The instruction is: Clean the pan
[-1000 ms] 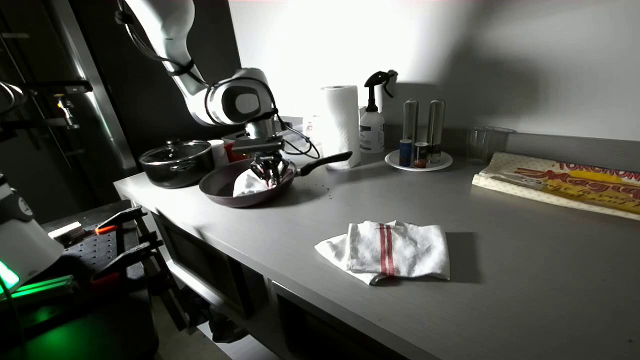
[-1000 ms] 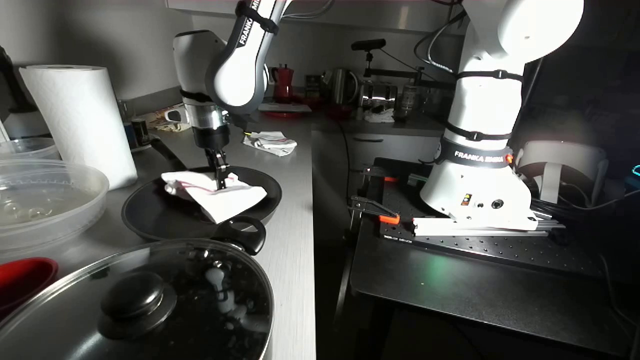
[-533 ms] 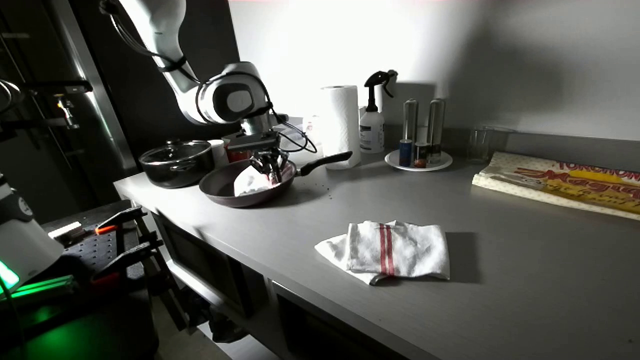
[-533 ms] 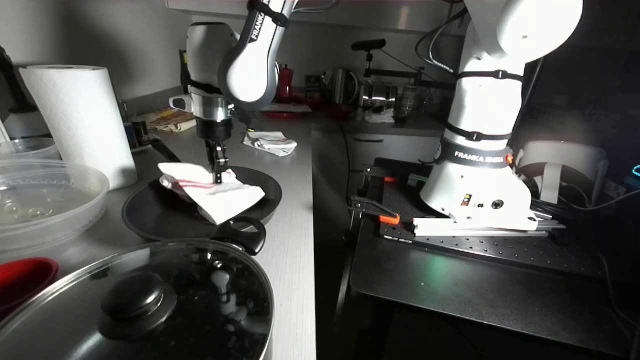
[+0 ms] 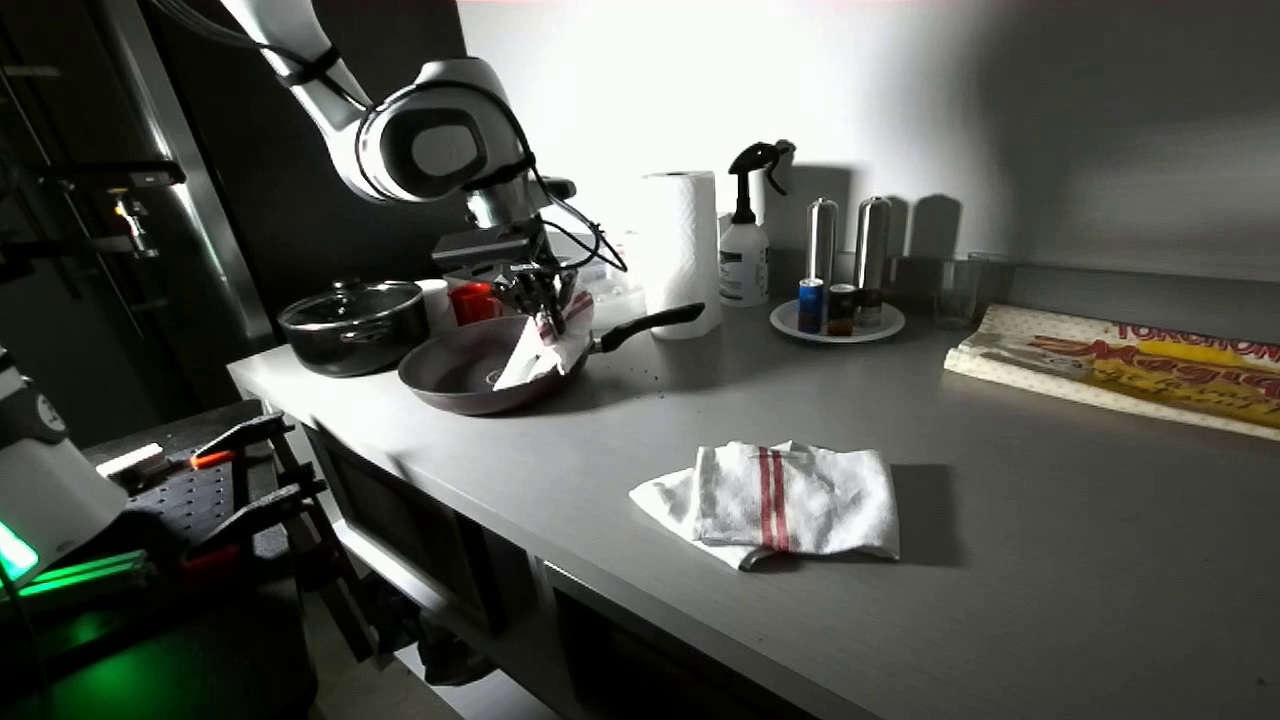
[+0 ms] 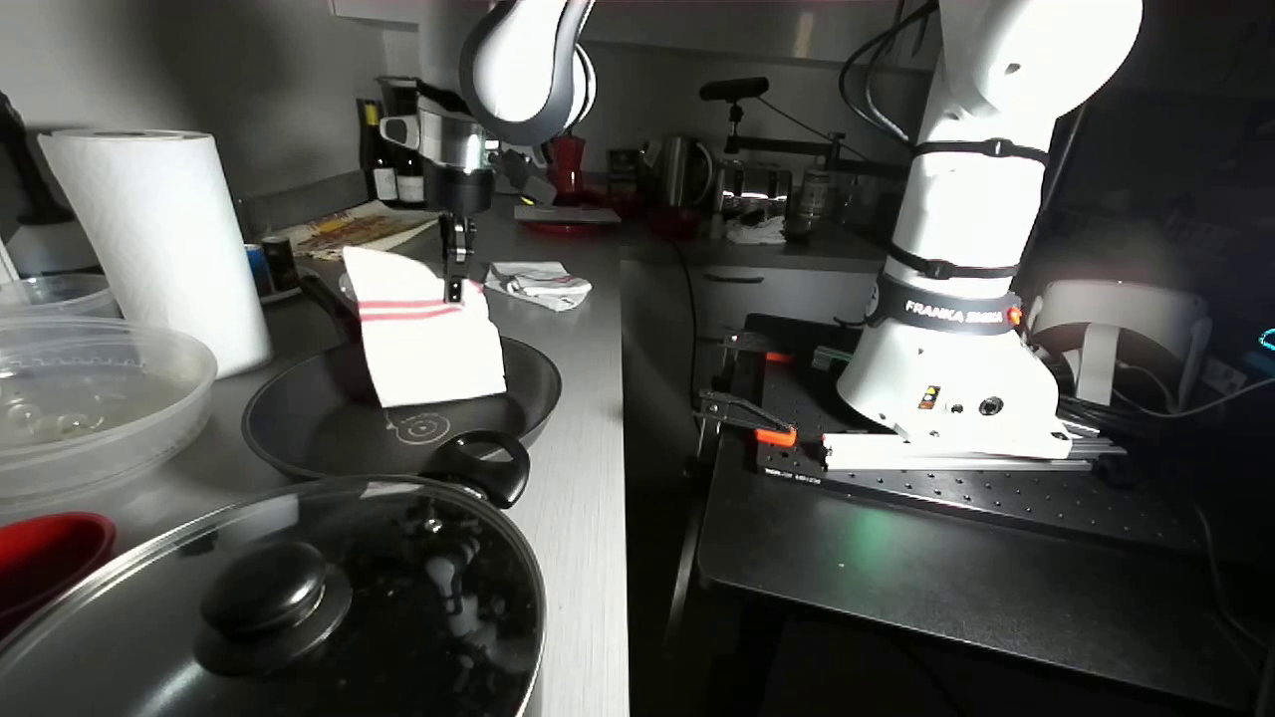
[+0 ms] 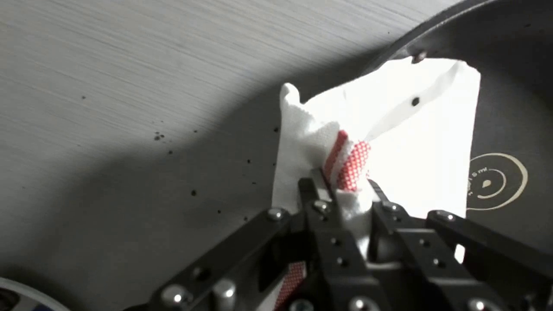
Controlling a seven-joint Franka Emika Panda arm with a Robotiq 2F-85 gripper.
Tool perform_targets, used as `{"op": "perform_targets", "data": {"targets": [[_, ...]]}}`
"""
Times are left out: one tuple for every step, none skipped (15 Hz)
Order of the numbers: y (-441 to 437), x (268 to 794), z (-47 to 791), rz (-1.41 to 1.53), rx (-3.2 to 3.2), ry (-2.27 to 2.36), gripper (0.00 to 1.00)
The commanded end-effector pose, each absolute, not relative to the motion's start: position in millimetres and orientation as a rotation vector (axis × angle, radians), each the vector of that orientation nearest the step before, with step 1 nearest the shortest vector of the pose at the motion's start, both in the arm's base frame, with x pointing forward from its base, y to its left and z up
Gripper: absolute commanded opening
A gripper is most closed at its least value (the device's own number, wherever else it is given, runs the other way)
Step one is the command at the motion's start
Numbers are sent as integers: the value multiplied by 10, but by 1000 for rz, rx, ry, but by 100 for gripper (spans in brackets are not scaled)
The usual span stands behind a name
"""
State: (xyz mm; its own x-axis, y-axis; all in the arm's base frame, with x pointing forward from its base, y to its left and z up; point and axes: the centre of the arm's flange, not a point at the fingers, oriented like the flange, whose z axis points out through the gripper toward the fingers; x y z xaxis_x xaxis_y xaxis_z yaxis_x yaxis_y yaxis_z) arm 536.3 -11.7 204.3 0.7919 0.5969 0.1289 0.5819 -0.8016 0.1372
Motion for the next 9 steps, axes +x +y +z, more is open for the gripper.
{"op": "perform_targets", "data": {"targets": [[-489, 5312, 2433, 245, 2974, 797, 4], [-600, 5333, 2497, 225, 2997, 749, 4], [-728, 5361, 2516, 202, 3028, 698, 4], [-869, 5398, 2559, 179, 3057, 631, 4], [-982, 5415, 2584, 158, 3084, 581, 4], [-1129, 5451, 2605, 138, 3111, 512, 4], [-1246, 5467, 2632, 121, 3133, 456, 4], [-1368, 5487, 2639, 103, 3153, 410, 4], [-1477, 5510, 2639, 87, 3170, 364, 4]]}}
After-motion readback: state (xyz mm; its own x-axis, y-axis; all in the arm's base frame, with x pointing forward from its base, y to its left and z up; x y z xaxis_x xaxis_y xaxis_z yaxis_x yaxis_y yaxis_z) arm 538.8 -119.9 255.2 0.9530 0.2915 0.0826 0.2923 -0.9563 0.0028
